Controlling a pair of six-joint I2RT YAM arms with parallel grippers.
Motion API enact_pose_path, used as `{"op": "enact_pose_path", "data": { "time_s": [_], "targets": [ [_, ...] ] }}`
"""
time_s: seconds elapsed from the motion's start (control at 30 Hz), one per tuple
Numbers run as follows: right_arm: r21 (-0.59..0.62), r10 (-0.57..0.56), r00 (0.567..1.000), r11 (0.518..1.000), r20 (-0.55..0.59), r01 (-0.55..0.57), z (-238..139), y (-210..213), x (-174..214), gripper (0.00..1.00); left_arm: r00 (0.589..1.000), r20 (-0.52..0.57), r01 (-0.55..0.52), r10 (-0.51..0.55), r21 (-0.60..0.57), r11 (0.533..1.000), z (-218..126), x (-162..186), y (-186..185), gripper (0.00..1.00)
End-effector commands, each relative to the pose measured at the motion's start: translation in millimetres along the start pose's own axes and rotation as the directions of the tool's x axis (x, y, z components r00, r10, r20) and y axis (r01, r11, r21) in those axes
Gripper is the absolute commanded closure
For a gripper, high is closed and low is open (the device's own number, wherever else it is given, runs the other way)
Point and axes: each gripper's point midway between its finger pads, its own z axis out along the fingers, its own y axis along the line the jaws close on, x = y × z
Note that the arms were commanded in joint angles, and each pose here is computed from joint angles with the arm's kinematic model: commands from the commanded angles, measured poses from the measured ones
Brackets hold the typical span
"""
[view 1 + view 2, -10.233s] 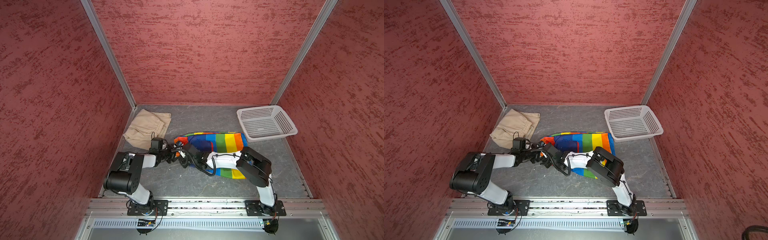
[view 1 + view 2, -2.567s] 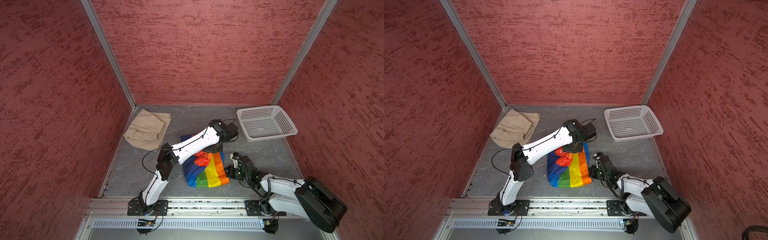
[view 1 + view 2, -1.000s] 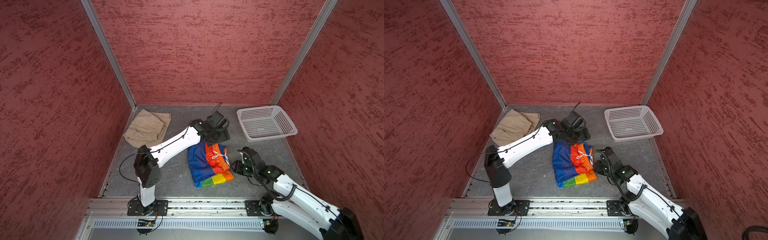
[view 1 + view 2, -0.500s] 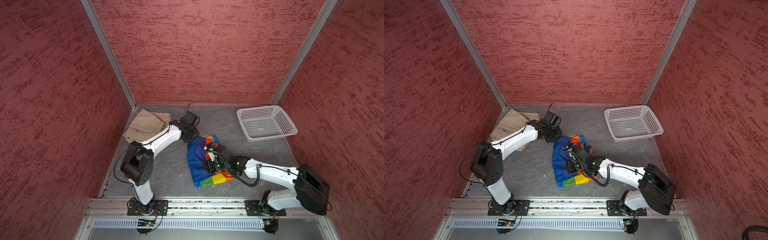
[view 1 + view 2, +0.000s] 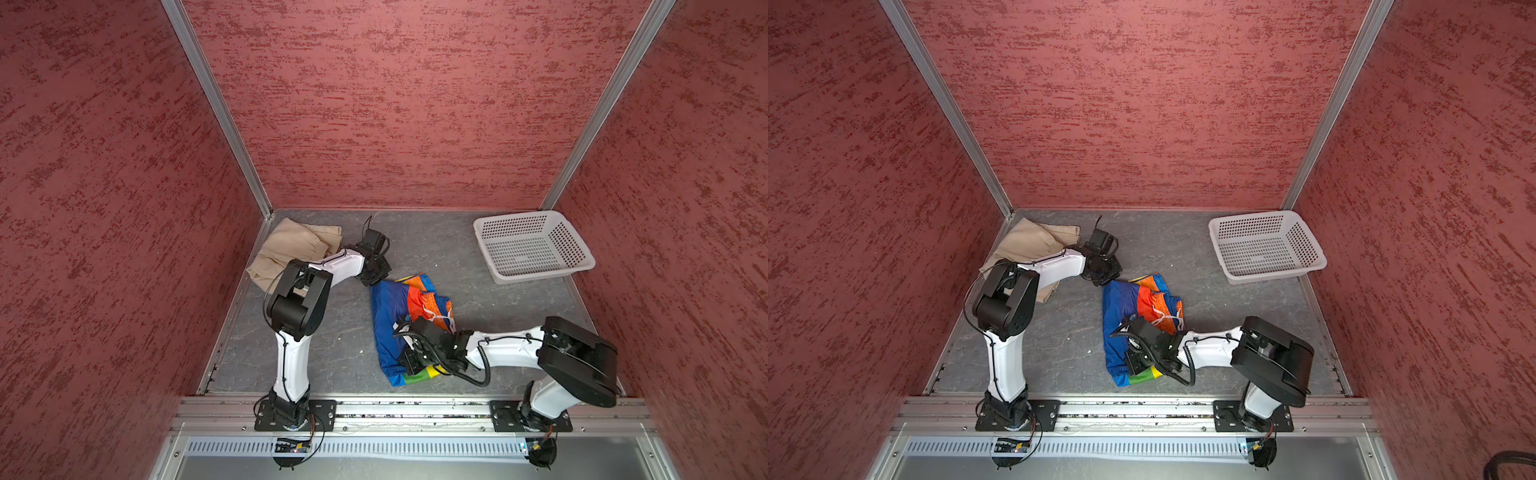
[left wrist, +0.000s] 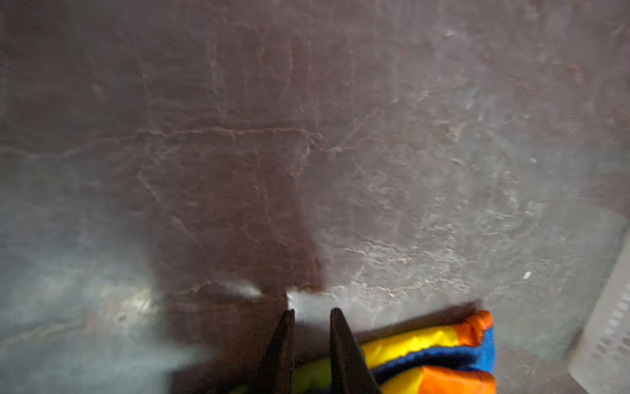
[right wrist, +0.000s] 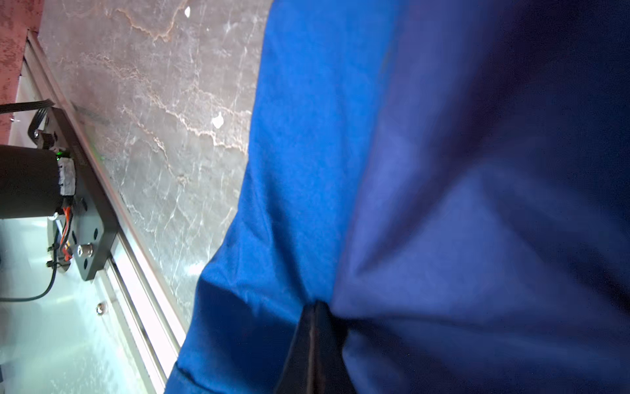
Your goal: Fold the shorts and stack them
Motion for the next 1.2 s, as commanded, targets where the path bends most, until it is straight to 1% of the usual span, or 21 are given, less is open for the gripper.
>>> {"op": "enact_pose_path", "data": {
  "time_s": [0.0, 0.03, 0.1, 0.17, 0.2, 0.3, 0.37, 0.4, 0.47, 0.53, 0.63, 0.7, 0.77, 0.87, 0.97, 1.07, 1.17],
  "targets": [
    [0.143, 0.076, 0.991, 0.988, -0.109, -0.06, 1.1, -40.3, 45.7, 0.99, 1.0, -0.017, 0.0, 0.0, -0.03, 1.0, 18.6, 1.6, 17.6, 0.85],
    [0.156, 0.087, 0.99, 0.985, -0.108, -0.069, 0.9, -43.5, 47.6, 0.99, 1.0, -0.015, 0.003, -0.004, -0.034, 0.999, 20.7, -0.2, 20.7, 0.87],
    [0.169, 0.1, 0.989, 0.982, -0.105, -0.081, 1.5, -46.2, 48.2, 0.98, 1.0, -0.012, 0.014, -0.014, -0.035, 0.999, 21.1, -5.3, 24.3, 0.88],
    [0.173, 0.108, 0.99, 0.981, -0.094, -0.091, 3.2, -45.4, 44.2, 0.98, 1.0, 0.0, 0.025, -0.025, -0.028, 0.999, 11.6, -14.6, 25.9, 0.89],
    [0.17, 0.11, 0.99, 0.981, -0.086, -0.094, 3.8, -43.8, 41.0, 0.98, 1.0, 0.014, 0.027, -0.027, -0.018, 0.999, 3.0, -19.1, 24.3, 0.89],
    [0.156, 0.118, 0.991, 0.982, -0.067, -0.107, 7.3, -39.0, 33.2, 0.97, 0.996, 0.086, 0.028, -0.032, 0.048, 0.998, -41.9, -35.8, 11.9, 0.89],
    [0.148, 0.122, 0.991, 0.983, -0.06, -0.112, 10.0, -37.0, 30.5, 0.97, 0.991, 0.133, 0.011, -0.027, 0.118, 0.993, -78.7, -39.3, -3.6, 0.89],
    [0.151, 0.127, 0.99, 0.982, -0.062, -0.116, 11.5, -37.9, 30.7, 0.97, 0.99, 0.137, 0.013, -0.035, 0.157, 0.988, -91.6, -37.2, -9.2, 0.89],
    [0.151, 0.131, 0.989, 0.981, -0.063, -0.12, 13.6, -37.7, 29.4, 0.97, 0.993, 0.11, 0.018, -0.05, 0.28, 0.96, -111.9, -27.0, -24.0, 0.9],
    [0.149, 0.132, 0.99, 0.981, -0.058, -0.122, 14.3, -36.4, 27.0, 0.97, 0.996, 0.071, 0.027, -0.055, 0.354, 0.935, -120.5, -13.3, -29.9, 0.93],
    [0.153, 0.139, 0.989, 0.979, -0.045, -0.131, 13.9, -37.3, 25.7, 0.96, 0.998, -0.006, 0.065, -0.069, 0.423, 0.904, -115.4, 13.4, -27.9, 0.97],
    [0.158, 0.145, 0.988, 0.978, -0.044, -0.137, 13.9, -38.6, 26.4, 0.96, 0.996, -0.053, 0.092, -0.076, 0.463, 0.882, -106.1, 32.3, -26.7, 0.99],
    [0.16, 0.153, 0.987, 0.977, -0.045, -0.144, 14.8, -40.0, 26.7, 0.96, 0.992, -0.101, 0.116, -0.077, 0.471, 0.874, -92.0, 50.2, -23.5, 1.0],
    [0.16, 0.161, 0.986, 0.976, -0.054, -0.15, 17.2, -40.9, 29.4, 0.96, 0.988, -0.134, 0.132, -0.076, 0.481, 0.867, -73.2, 64.2, -22.5, 1.0],
    [0.154, 0.168, 0.984, 0.976, -0.065, -0.156, 19.0, -40.7, 32.4, 0.96, 0.986, -0.145, 0.144, -0.082, 0.494, 0.857, -56.3, 65.9, -23.8, 1.0],
    [0.154, 0.178, 0.981, 0.974, -0.069, -0.166, 16.9, -41.8, 36.0, 0.96, 0.984, -0.127, 0.167, -0.123, 0.445, 0.88, -36.8, 57.0, -7.2, 1.0],
    [0.174, 0.191, 0.979, 0.969, -0.069, -0.176, 11.0, -46.4, 40.5, 0.96, 0.978, -0.107, 0.204, -0.177, 0.373, 0.905, -18.9, 47.2, 20.8, 1.0]
  ]
}}
